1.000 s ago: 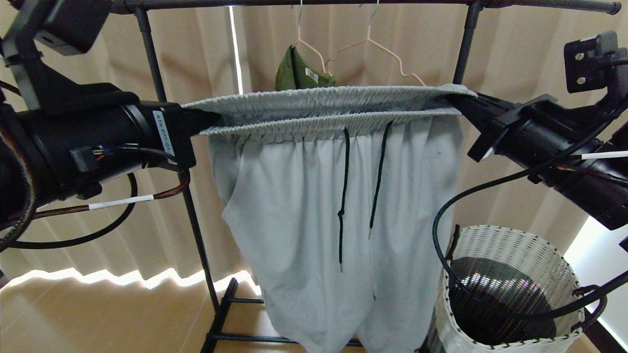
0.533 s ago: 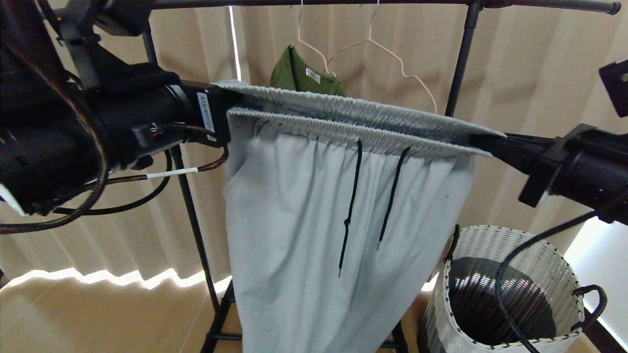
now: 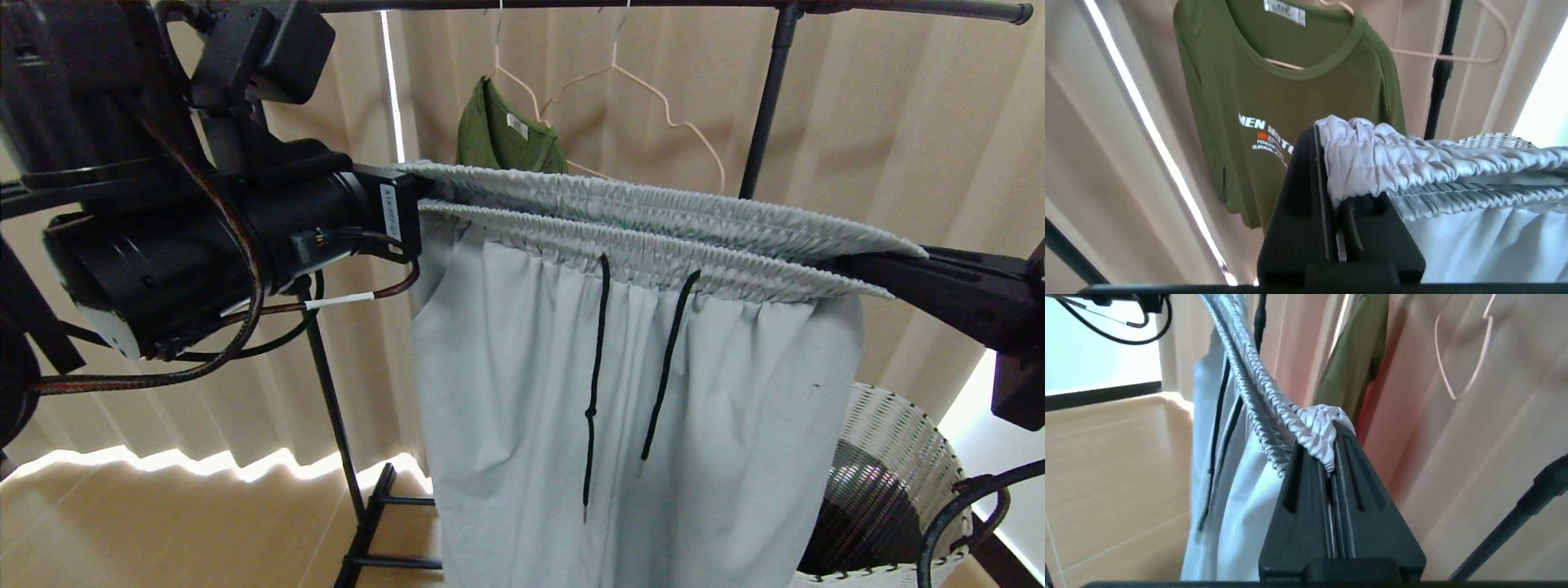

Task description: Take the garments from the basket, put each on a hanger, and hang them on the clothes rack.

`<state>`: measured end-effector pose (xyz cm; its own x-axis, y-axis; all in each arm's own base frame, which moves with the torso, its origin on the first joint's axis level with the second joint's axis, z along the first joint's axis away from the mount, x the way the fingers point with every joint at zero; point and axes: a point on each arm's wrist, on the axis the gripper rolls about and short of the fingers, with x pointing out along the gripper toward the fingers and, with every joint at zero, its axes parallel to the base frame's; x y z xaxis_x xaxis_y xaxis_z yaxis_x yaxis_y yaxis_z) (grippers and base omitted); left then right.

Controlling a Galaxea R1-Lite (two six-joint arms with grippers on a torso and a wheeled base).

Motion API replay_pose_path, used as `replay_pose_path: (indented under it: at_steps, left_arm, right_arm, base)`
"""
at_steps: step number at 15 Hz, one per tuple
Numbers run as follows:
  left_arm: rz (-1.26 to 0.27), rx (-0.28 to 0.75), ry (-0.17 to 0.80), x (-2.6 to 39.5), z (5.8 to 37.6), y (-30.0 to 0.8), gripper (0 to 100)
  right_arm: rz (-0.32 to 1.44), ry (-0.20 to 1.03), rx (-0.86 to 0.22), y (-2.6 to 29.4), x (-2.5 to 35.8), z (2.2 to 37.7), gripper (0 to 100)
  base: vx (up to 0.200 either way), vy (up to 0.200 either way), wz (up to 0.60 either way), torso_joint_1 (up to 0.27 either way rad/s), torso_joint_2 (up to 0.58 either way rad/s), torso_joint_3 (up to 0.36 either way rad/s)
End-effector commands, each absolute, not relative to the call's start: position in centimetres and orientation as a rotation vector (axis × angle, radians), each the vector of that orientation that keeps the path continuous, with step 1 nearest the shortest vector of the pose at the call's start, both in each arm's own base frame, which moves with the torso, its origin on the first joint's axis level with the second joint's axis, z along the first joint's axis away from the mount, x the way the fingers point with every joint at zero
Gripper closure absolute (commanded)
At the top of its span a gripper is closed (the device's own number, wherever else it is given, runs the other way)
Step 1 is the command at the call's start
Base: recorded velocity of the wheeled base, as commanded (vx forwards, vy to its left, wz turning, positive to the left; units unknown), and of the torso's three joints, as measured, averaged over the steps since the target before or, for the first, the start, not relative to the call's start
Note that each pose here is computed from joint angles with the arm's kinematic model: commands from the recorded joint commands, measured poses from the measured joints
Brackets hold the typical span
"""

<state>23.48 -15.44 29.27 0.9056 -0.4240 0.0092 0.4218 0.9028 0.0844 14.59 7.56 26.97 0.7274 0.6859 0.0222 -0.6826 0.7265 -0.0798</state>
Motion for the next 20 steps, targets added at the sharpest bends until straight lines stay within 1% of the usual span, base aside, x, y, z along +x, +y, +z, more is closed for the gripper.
replay_pose_path:
  at_steps: [1, 3, 4, 6, 8, 9, 11, 12, 13, 14, 16, 20]
  left_arm:
    - [-0.437, 0.085, -0.017, 23.3, 29.0, -15.3, 100]
    - [-0.441, 0.090, -0.005, 22.4, 28.9, -14.7, 100]
    - [-0.446, 0.094, 0.009, 21.9, 28.9, -14.4, 100]
    - [-0.470, 0.105, 0.055, 20.5, 29.2, -13.6, 100]
    - [-0.570, 0.109, 0.099, 18.7, 29.2, -12.7, 100]
    - [-0.617, 0.111, 0.117, 17.7, 29.3, -12.1, 100]
    - [-0.717, 0.112, 0.140, 15.7, 29.7, -11.3, 100]
    - [-0.777, 0.108, 0.142, 14.7, 30.0, -11.0, 100]
    - [-0.785, 0.108, 0.144, 14.5, 30.0, -11.0, 100]
    - [-0.847, 0.104, 0.148, 13.2, 29.9, -11.0, 100]
    - [-0.881, 0.100, 0.157, 12.4, 29.5, -11.2, 100]
    - [-0.871, 0.100, 0.145, 12.7, 29.6, -11.4, 100]
  right_arm:
    - [0.714, -0.045, -0.095, 7.2, 15.4, 26.8, 100]
    - [0.667, -0.038, -0.154, 6.8, 16.6, 26.3, 100]
    - [0.664, -0.053, -0.158, 6.9, 16.9, 26.4, 100]
    - [0.629, -0.075, -0.158, 7.4, 18.8, 26.2, 100]
    - [0.559, -0.097, -0.154, 8.1, 21.2, 25.9, 100]
    - [0.552, -0.111, -0.146, 8.5, 22.3, 25.9, 100]
    - [0.555, -0.136, -0.093, 9.2, 24.0, 26.3, 100]
    - [0.556, -0.152, -0.060, 9.5, 24.9, 26.7, 100]
    - [0.556, -0.157, -0.056, 9.6, 25.0, 26.8, 100]
    - [0.557, -0.173, -0.030, 9.9, 26.1, 27.0, 100]
    - [0.560, -0.179, -0.028, 10.0, 26.2, 27.0, 100]
    - [0.553, -0.193, -0.028, 9.9, 25.8, 27.4, 100]
  base:
    - [0.000, 0.000, 0.00, 0.000, 0.00, 0.000]
    - [0.000, 0.000, 0.00, 0.000, 0.00, 0.000]
    - [0.000, 0.000, 0.00, 0.000, 0.00, 0.000]
    - [0.000, 0.000, 0.00, 0.000, 0.00, 0.000]
    - [0.000, 0.000, 0.00, 0.000, 0.00, 0.000]
    - [0.000, 0.000, 0.00, 0.000, 0.00, 0.000]
    - [0.000, 0.000, 0.00, 0.000, 0.00, 0.000]
    - [0.000, 0.000, 0.00, 0.000, 0.00, 0.000]
    - [0.000, 0.000, 0.00, 0.000, 0.00, 0.000]
    - [0.000, 0.000, 0.00, 0.000, 0.00, 0.000]
    - [0.000, 0.000, 0.00, 0.000, 0.00, 0.000]
    - [0.000, 0.000, 0.00, 0.000, 0.00, 0.000]
